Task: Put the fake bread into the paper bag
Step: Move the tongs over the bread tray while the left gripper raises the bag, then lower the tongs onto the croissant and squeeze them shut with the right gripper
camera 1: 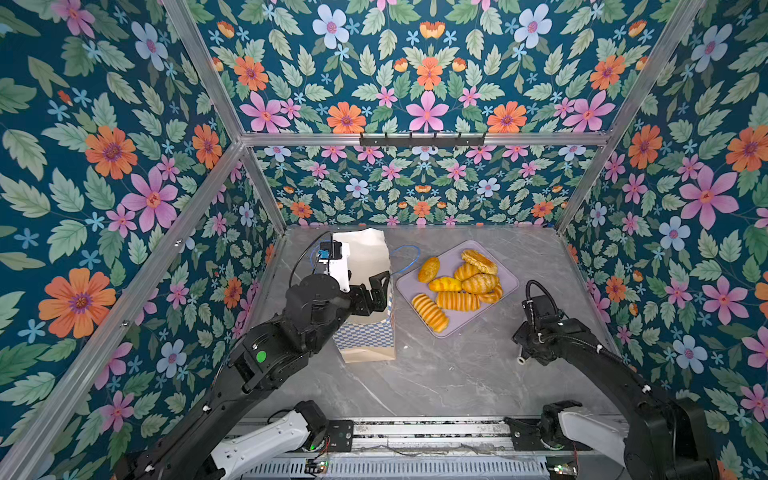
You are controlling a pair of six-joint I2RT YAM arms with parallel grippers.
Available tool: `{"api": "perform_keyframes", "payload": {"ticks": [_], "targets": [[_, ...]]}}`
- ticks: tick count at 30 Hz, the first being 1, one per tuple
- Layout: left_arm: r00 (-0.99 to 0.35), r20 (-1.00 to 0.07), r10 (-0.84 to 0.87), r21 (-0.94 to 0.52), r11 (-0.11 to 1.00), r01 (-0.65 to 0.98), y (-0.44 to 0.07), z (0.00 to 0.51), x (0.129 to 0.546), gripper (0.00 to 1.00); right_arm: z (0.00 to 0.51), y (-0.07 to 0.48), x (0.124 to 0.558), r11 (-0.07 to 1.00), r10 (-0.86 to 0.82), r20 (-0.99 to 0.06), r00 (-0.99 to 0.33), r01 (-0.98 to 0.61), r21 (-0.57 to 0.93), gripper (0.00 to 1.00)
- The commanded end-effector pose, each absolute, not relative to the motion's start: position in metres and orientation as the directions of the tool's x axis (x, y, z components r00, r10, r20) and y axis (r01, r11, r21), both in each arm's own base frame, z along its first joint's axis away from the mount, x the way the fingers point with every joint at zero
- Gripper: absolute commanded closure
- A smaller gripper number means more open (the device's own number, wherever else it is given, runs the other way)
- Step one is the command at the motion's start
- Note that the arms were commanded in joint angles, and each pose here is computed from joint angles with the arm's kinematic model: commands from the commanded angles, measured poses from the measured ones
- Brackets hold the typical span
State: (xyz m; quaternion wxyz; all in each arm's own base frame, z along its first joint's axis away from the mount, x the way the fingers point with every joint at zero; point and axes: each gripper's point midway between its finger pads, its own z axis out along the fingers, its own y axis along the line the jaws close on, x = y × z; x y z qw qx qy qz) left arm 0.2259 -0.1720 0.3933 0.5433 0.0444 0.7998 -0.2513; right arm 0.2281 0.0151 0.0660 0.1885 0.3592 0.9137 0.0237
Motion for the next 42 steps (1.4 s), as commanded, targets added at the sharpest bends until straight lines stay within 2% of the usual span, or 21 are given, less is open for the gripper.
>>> {"api": "perform_keyframes", "payload": {"ticks": [1,10,18,22,30,35,42], "targets": [[-0.387,-0.903,-0.186,-0.325,0.885,0.333,-0.166,0.4,0.227,0.0,0.09,0.01,0.223,0.793,0.6,-0.369,-0.71,0.59,0.152,0.38],[-0.355,-0.925,-0.132,-0.247,0.921,0.301,-0.157,0.434,0.232,0.0,0.164,0.044,0.239,0.873,0.479,-0.409,-0.777,0.375,0.311,0.47],[-0.325,-0.944,-0.059,-0.11,0.984,0.139,-0.113,0.473,0.232,0.0,0.223,0.085,0.255,0.887,0.35,-0.377,-0.858,0.174,0.427,0.52],[-0.318,-0.947,-0.051,-0.075,0.995,0.064,-0.092,0.479,0.229,0.0,0.228,0.097,0.254,0.914,0.26,-0.351,-0.9,0.112,0.39,0.54],[-0.384,-0.922,-0.037,-0.047,0.999,0.017,-0.089,0.459,0.231,0.0,0.22,0.109,0.267,0.899,0.249,-0.344,-0.906,0.084,0.431,0.52],[-0.48,-0.877,-0.028,-0.051,0.998,0.036,-0.098,0.434,0.251,0.0,0.219,0.122,0.277,0.872,0.252,-0.334,-0.908,0.063,0.486,0.52],[-0.602,-0.796,-0.064,-0.079,0.997,-0.002,-0.07,0.393,0.285,0.0,0.214,0.124,0.282,0.87,0.249,-0.325,-0.912,0.063,0.49,0.52]]}}
